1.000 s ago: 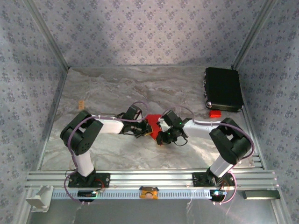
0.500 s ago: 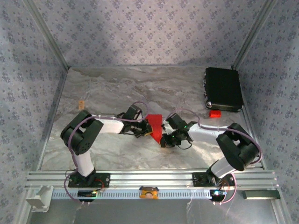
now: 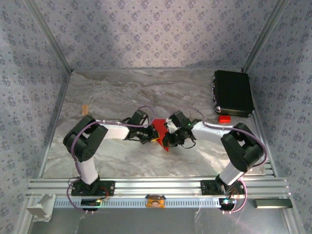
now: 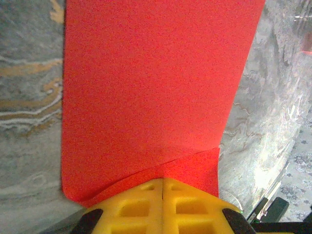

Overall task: Fold a paper plane with a square sheet of paper (pick it up from the middle)
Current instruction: Third fold the triangle at the center of the table.

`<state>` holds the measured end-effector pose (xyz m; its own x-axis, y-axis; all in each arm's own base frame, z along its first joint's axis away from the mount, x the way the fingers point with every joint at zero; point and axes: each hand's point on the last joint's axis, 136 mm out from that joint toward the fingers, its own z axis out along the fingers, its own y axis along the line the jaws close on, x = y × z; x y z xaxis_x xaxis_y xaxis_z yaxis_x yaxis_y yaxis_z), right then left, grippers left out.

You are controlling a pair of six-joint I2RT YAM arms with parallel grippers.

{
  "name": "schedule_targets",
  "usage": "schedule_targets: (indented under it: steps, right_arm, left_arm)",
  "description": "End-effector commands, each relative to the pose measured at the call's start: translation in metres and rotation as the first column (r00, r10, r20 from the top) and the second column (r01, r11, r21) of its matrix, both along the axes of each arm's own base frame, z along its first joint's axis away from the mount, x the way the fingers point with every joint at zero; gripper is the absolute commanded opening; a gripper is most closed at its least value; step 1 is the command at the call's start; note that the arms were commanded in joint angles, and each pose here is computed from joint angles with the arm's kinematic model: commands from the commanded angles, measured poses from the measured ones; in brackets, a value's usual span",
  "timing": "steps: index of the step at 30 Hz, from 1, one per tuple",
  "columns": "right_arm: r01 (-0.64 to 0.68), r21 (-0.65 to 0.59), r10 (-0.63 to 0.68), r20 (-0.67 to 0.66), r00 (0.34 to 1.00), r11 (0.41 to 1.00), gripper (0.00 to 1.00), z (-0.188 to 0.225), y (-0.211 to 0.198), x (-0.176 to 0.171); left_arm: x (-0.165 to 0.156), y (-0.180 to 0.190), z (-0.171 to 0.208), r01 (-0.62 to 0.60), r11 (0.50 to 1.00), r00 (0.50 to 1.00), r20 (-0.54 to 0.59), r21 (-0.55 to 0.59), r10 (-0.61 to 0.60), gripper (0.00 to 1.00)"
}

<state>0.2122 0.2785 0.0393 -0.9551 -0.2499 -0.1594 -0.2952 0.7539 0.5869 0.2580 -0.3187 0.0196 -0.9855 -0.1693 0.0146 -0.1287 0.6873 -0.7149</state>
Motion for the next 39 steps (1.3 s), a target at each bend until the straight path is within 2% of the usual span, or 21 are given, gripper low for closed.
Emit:
schedule_targets:
  steps: [1, 7, 11, 14, 20, 29, 35, 39]
  right_arm:
    - [-0.023, -0.006, 0.023, -0.006, 1.000, 1.000, 0.04, -0.001, 0.005, 0.003]
    - [0.014, -0.082, -0.019, -0.059, 0.998, 0.997, 0.04, -0.028, -0.015, -0.003]
    - [0.053, -0.069, -0.060, -0.114, 0.992, 0.996, 0.01, -0.042, -0.028, -0.017]
    - [0.063, -0.066, -0.072, -0.151, 0.986, 0.996, 0.00, -0.049, -0.033, -0.024]
    - [0.086, -0.051, -0.092, -0.142, 0.986, 0.995, 0.00, -0.047, -0.034, -0.017]
    - [0.096, -0.040, -0.100, -0.138, 0.985, 0.995, 0.00, -0.046, -0.035, -0.014]
    - [0.100, -0.046, -0.106, -0.140, 0.985, 0.994, 0.00, -0.047, -0.037, -0.014]
    - [0.099, -0.046, -0.105, -0.140, 0.985, 0.994, 0.00, -0.047, -0.038, -0.015]
  left_arm:
    - [-0.003, 0.009, -0.019, -0.016, 0.997, 1.000, -0.021, 0.075, 0.018, 0.00]
    - [-0.001, 0.007, -0.016, -0.011, 0.997, 1.000, -0.012, 0.070, 0.011, 0.00]
    - [0.006, 0.003, -0.005, 0.006, 0.998, 1.000, 0.019, 0.063, -0.008, 0.00]
    - [0.013, -0.003, 0.013, 0.005, 0.999, 0.998, 0.058, 0.031, -0.007, 0.01]
    - [0.019, -0.007, 0.053, 0.005, 1.000, 0.990, 0.140, -0.008, -0.004, 0.08]
    - [-0.016, -0.016, 0.018, 0.061, 0.998, 0.997, 0.038, 0.008, -0.062, 0.00]
    - [-0.017, -0.013, -0.003, 0.059, 0.998, 0.998, 0.005, 0.032, -0.059, 0.00]
    - [-0.011, -0.006, -0.007, 0.049, 0.997, 0.999, 0.020, 0.061, -0.050, 0.01]
